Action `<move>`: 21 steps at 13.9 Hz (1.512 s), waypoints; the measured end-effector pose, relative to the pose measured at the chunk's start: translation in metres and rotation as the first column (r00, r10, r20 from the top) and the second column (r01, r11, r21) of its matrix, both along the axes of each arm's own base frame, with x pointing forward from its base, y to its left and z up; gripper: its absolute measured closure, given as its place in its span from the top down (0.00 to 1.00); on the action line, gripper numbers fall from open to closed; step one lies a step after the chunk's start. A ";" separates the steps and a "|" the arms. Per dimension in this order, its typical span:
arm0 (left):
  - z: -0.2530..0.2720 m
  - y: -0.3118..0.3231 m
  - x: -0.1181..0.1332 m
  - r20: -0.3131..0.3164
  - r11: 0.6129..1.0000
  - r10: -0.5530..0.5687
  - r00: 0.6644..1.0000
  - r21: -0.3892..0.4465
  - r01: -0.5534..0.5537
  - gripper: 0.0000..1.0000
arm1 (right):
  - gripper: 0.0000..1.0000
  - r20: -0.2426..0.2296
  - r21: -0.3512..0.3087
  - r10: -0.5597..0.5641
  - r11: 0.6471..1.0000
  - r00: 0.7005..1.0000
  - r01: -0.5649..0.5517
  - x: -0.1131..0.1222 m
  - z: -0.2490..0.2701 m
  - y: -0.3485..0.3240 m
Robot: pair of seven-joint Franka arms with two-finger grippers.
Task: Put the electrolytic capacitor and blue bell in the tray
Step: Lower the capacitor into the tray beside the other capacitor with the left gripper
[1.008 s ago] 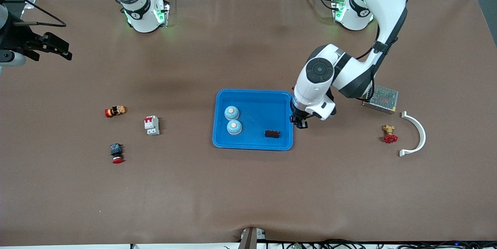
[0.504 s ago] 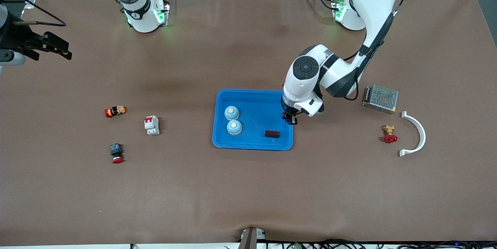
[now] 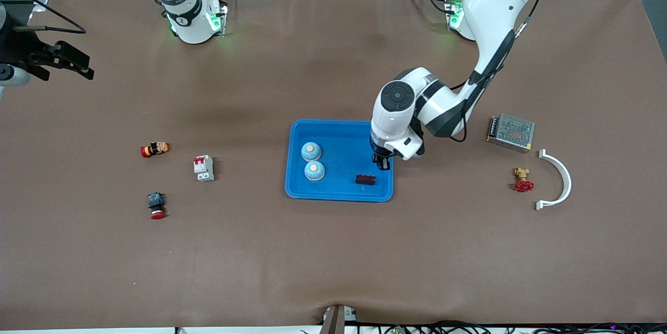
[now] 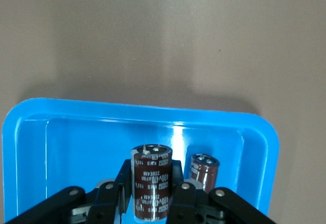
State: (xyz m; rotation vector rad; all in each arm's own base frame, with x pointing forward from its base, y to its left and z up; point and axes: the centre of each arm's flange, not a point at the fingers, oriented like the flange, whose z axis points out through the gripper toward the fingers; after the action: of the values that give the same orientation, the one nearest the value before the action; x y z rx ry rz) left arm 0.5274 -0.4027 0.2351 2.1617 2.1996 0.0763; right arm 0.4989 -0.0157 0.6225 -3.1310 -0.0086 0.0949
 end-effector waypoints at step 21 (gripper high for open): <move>-0.046 -0.020 -0.012 -0.015 0.998 -0.057 0.998 0.035 0.057 0.33 | 1.00 0.002 -0.001 -0.002 1.000 1.000 0.002 0.000 0.001 -0.001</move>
State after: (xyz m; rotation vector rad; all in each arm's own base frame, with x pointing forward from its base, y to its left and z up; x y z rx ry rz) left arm 0.5155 -0.4224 0.1894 2.2484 2.1587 0.0979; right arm 0.4989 -0.0168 0.6237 -3.1321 -0.0055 0.0916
